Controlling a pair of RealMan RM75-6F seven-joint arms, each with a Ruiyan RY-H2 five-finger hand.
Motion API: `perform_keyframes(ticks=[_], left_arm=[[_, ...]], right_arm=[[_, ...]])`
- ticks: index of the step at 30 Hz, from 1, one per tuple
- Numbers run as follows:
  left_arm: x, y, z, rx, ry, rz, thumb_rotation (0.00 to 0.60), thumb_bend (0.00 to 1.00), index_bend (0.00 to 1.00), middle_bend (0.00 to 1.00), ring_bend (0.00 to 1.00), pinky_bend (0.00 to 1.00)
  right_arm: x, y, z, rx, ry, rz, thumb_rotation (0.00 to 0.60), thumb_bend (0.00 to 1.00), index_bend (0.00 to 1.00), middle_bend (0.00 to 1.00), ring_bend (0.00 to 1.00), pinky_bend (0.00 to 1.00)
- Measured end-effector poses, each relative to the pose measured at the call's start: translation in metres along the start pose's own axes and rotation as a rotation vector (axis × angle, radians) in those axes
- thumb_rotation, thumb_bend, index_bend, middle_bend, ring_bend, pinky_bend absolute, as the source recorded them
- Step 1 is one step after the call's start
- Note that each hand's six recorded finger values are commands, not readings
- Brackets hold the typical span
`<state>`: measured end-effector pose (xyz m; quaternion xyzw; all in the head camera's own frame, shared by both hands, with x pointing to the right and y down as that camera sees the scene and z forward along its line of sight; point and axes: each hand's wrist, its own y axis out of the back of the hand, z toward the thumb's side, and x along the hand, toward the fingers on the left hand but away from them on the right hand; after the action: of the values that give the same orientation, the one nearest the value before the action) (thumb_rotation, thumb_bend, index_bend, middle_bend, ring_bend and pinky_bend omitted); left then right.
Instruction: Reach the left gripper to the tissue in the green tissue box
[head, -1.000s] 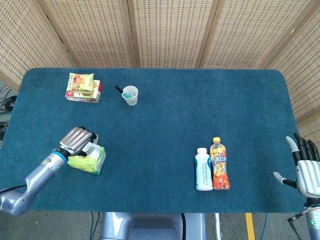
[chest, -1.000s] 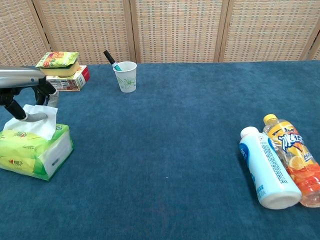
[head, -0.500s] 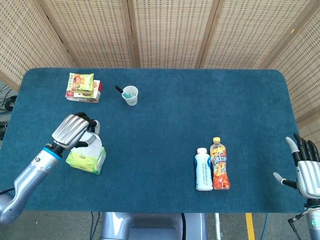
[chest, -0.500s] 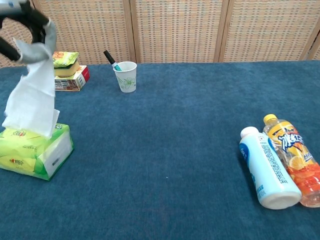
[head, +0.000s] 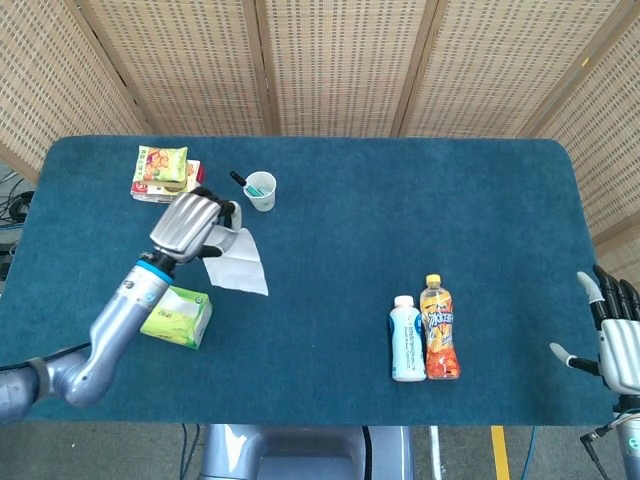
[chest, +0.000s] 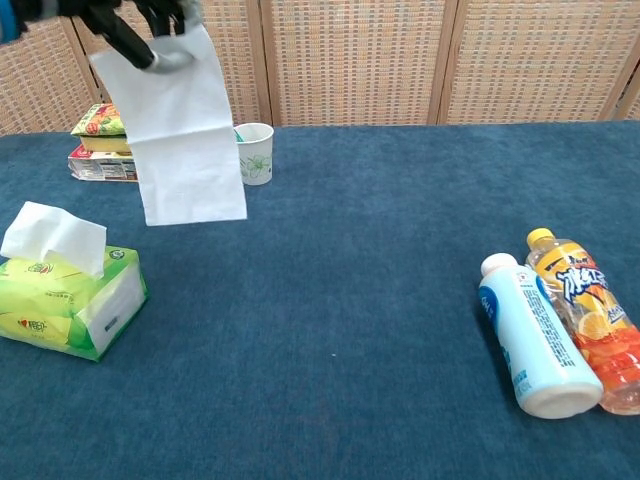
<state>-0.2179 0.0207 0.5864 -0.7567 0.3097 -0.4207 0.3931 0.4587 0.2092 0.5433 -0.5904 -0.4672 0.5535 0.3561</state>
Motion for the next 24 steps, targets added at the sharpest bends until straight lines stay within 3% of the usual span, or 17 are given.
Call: perform_keyframes(ticks=[5,6,8,10,12,13,15,20,24], left_arm=[[0.02,-0.049,0.006,-0.011,0.036,-0.107,0.6,0.67,0.73,0.59,0.54,0.34],[0.024,-0.061,0.006,-0.013,0.046,-0.136,0.6,0.66,0.71,0.55,0.53,0.34],[0.028,-0.075,0.006,-0.005,0.06,-0.172,0.6,0.62,0.57,0.36,0.4,0.33],[0.031,-0.086,0.007,0.005,0.072,-0.197,0.6,0.45,0.23,0.07,0.11,0.22],[0.034,-0.092,0.008,0.0,0.08,-0.202,0.6,0.24,0.03,0.0,0.0,0.08],[0.035,-0.092,0.009,-0.006,0.082,-0.196,0.6,0.13,0.0,0.0,0.0,0.04],[0.035,-0.089,0.011,-0.021,0.078,-0.177,0.6,0.02,0.0,0.0,0.0,0.0],[0.031,-0.07,0.012,-0.026,0.051,-0.099,0.6,0.0,0.0,0.0,0.0,0.0],[0.015,-0.042,0.008,-0.022,0.024,-0.004,0.6,0.0,0.0,0.0,0.0,0.0]], right_arm=[[-0.003,0.0,-0.005,-0.011,-0.013,0.008,0.6,0.0,0.0,0.0,0.0,0.0],[-0.004,0.0,-0.006,-0.012,-0.014,0.008,0.6,0.0,0.0,0.0,0.0,0.0],[-0.004,0.0,-0.006,-0.014,-0.014,0.009,0.6,0.0,0.0,0.0,0.0,0.0],[-0.004,0.0,-0.006,-0.016,-0.014,0.01,0.6,0.0,0.0,0.0,0.0,0.0],[-0.004,0.001,-0.007,-0.017,-0.013,0.01,0.6,0.0,0.0,0.0,0.0,0.0],[-0.004,0.001,-0.007,-0.018,-0.012,0.009,0.6,0.0,0.0,0.0,0.0,0.0],[-0.004,0.001,-0.007,-0.018,-0.012,0.009,0.6,0.0,0.0,0.0,0.0,0.0],[-0.003,0.001,-0.006,-0.018,-0.008,0.008,0.6,0.0,0.0,0.0,0.0,0.0],[-0.001,0.003,-0.004,-0.019,-0.004,0.003,0.6,0.0,0.0,0.0,0.0,0.0]])
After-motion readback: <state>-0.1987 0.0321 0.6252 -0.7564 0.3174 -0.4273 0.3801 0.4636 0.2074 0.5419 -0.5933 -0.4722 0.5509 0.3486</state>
